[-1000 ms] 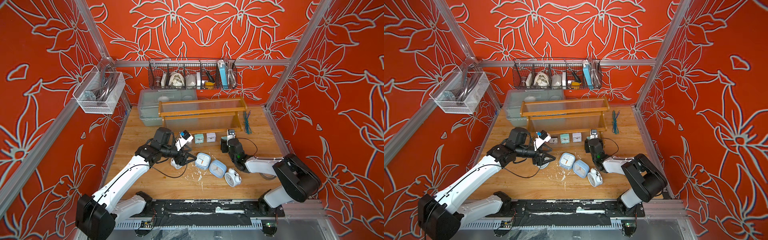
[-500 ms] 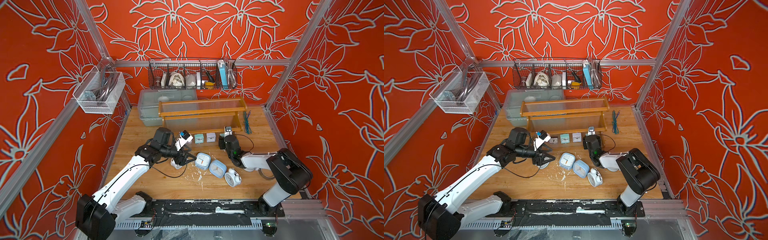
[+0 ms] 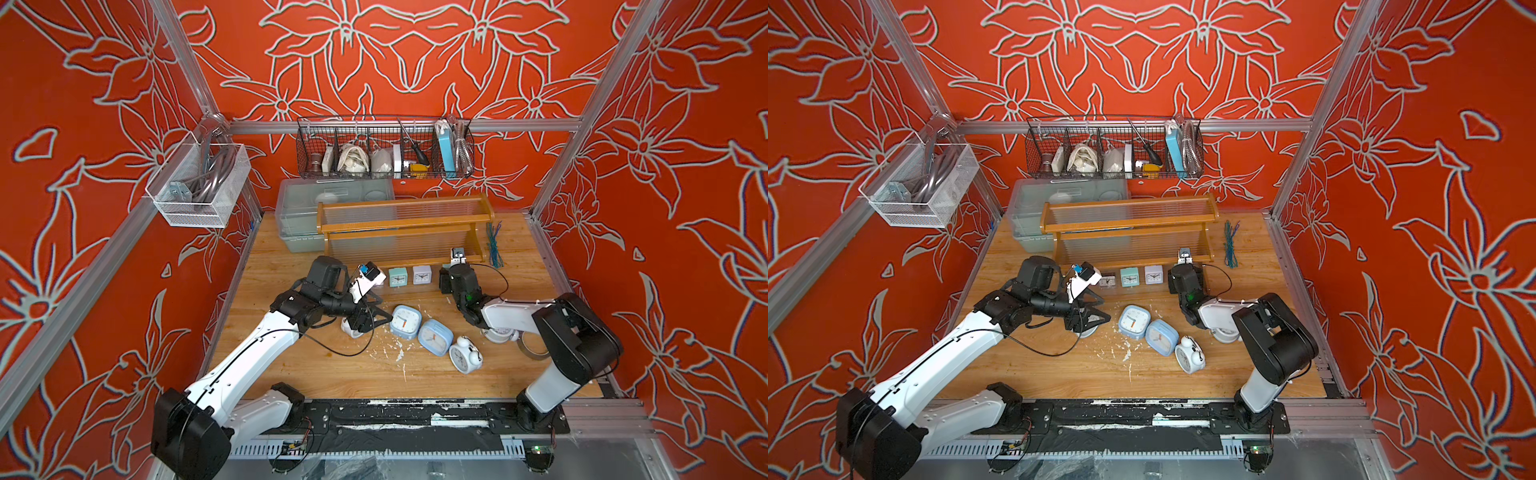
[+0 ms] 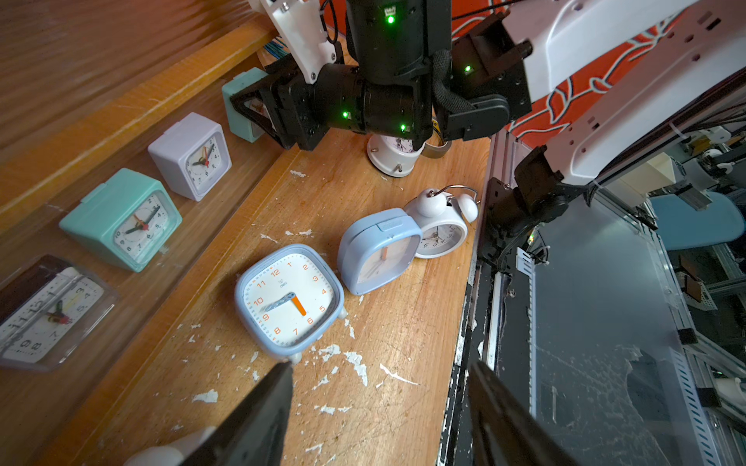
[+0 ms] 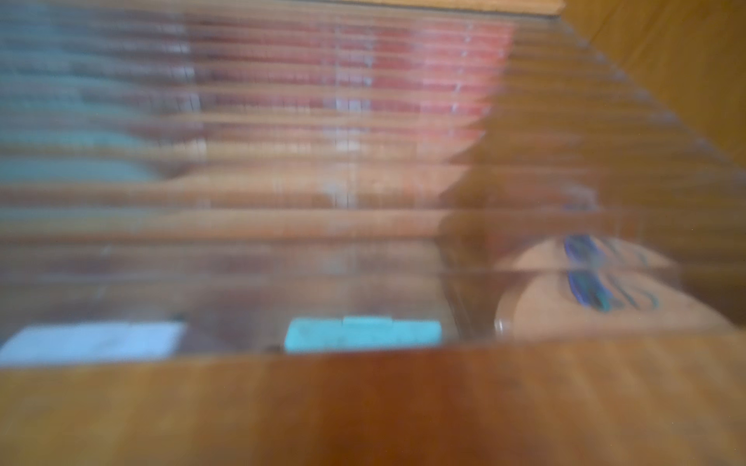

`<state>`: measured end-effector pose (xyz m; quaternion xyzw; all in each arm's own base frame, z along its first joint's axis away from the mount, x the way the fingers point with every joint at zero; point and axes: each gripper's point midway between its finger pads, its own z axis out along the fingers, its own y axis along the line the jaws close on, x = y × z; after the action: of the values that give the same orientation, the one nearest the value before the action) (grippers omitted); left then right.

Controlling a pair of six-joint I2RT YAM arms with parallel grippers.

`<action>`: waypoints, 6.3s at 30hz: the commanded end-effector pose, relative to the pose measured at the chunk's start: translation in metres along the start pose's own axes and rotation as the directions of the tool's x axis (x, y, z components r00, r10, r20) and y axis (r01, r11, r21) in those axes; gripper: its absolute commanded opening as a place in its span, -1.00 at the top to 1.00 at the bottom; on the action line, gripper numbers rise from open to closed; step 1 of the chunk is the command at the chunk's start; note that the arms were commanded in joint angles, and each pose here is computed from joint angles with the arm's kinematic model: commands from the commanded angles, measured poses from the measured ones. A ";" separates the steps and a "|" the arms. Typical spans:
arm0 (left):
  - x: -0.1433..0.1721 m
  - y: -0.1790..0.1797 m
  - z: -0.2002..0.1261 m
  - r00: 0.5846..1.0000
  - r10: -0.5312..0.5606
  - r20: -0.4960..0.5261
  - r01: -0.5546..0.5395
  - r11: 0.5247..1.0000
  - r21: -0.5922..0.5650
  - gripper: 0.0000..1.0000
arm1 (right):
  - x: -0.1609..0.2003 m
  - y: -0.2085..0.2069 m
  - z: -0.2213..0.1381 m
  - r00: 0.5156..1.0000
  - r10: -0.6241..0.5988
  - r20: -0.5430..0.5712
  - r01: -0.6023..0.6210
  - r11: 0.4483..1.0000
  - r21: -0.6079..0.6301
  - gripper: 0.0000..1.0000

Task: Place the alarm clocks on the shelf by style
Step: Place the alarm on the shelf, then pick up the alarm from the center of the board.

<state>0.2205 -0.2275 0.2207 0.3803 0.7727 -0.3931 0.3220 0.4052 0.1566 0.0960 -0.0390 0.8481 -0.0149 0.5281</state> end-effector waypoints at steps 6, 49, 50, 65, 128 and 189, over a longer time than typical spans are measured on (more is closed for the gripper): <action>-0.002 0.000 -0.005 1.000 0.010 0.017 -0.010 1.000 -0.011 -0.39 | 0.005 0.004 0.006 1.000 -0.004 -0.023 0.004 1.000 -0.009 -0.15; 0.017 -0.014 0.069 0.932 0.345 -0.108 -0.312 0.919 0.243 -0.58 | -0.031 0.007 -0.170 0.994 -0.050 -0.095 0.002 0.892 -0.452 -0.69; 0.017 -0.012 0.075 0.930 0.347 -0.120 -0.311 0.919 0.244 -0.58 | -0.033 0.006 -0.175 0.996 -0.040 -0.083 -0.003 0.888 -0.459 -0.69; 0.030 -0.009 0.149 0.866 0.442 -0.234 -0.358 0.874 0.328 -0.60 | -0.042 -0.004 -0.211 1.000 0.019 -0.024 -0.028 0.865 -0.502 -0.67; 0.041 -0.035 0.135 0.836 0.492 -0.244 -0.351 0.820 0.453 0.33 | -0.035 0.013 -0.210 0.999 0.019 -0.030 -0.033 0.815 -0.579 -0.61; 0.035 -0.056 0.007 0.936 0.319 -0.146 -0.265 0.915 0.303 0.33 | -0.020 0.179 -0.301 0.918 -0.361 0.164 0.197 0.055 -0.979 -0.17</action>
<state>0.1600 -0.2431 0.2007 0.5714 0.6817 -0.3941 0.2315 0.1358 0.3242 0.2122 -0.5298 0.6736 0.4321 0.2807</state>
